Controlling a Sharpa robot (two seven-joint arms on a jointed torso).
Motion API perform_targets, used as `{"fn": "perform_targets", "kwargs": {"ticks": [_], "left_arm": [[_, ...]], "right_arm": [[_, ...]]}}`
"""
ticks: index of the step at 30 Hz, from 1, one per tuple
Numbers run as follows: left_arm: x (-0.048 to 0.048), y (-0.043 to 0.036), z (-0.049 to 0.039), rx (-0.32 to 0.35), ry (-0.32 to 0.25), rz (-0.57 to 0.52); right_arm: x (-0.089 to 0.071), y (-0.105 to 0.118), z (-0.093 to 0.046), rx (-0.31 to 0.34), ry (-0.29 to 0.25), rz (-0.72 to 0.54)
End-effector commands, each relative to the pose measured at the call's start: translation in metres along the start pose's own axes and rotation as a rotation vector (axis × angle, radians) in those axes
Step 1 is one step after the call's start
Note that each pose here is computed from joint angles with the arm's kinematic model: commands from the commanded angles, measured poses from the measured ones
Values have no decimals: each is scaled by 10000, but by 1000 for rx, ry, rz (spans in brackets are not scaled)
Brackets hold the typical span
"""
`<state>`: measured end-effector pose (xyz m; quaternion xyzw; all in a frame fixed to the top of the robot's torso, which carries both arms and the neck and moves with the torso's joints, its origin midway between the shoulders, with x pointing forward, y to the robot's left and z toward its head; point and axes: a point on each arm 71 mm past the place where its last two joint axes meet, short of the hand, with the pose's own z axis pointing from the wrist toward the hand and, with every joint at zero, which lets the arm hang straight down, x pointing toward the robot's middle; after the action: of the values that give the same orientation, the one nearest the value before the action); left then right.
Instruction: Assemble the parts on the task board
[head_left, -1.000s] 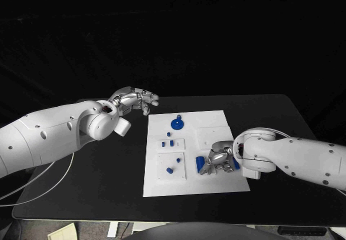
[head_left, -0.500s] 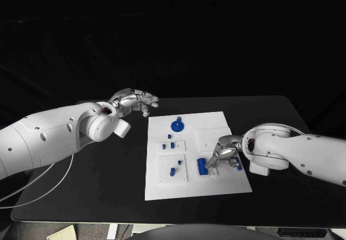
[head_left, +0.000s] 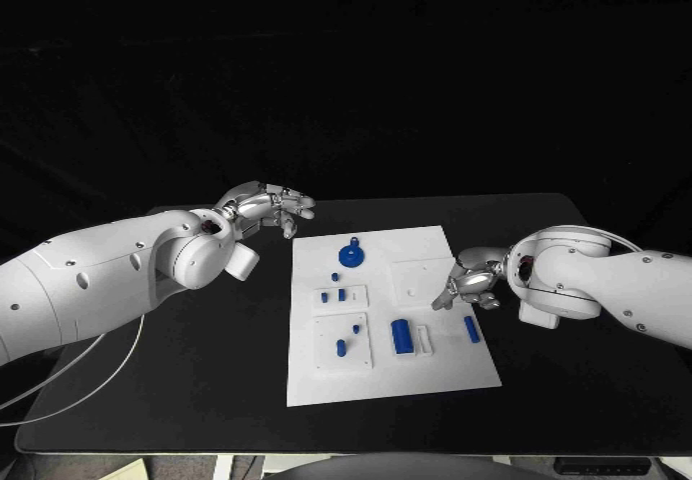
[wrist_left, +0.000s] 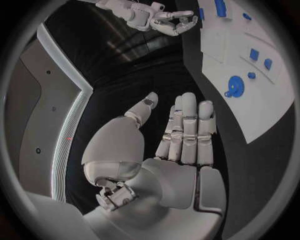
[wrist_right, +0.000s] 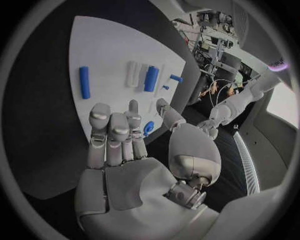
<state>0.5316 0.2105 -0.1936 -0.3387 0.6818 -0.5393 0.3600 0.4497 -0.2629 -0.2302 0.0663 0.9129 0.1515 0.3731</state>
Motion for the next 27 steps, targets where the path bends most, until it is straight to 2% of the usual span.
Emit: {"fn": "perform_targets", "kwargs": {"ticks": [1,10,14,22,27], "left_arm": [[10,-9,1,8,13,-1],[6,-8,-2,8,14,-1],[6,-8,-5,8,14,-1],[-1,-6,-10,7,14,-1],[-10,-4,-15,7,12,-1]], "right_arm": [[-66,-109,-30,73,-74,-219],[-84,-319,-102,169,-76,-267],[-51,-388,-98,202,-84,-332],[34,-506,-60,256,-43,-347],[168,-510,-3,247,-15,-347]]}}
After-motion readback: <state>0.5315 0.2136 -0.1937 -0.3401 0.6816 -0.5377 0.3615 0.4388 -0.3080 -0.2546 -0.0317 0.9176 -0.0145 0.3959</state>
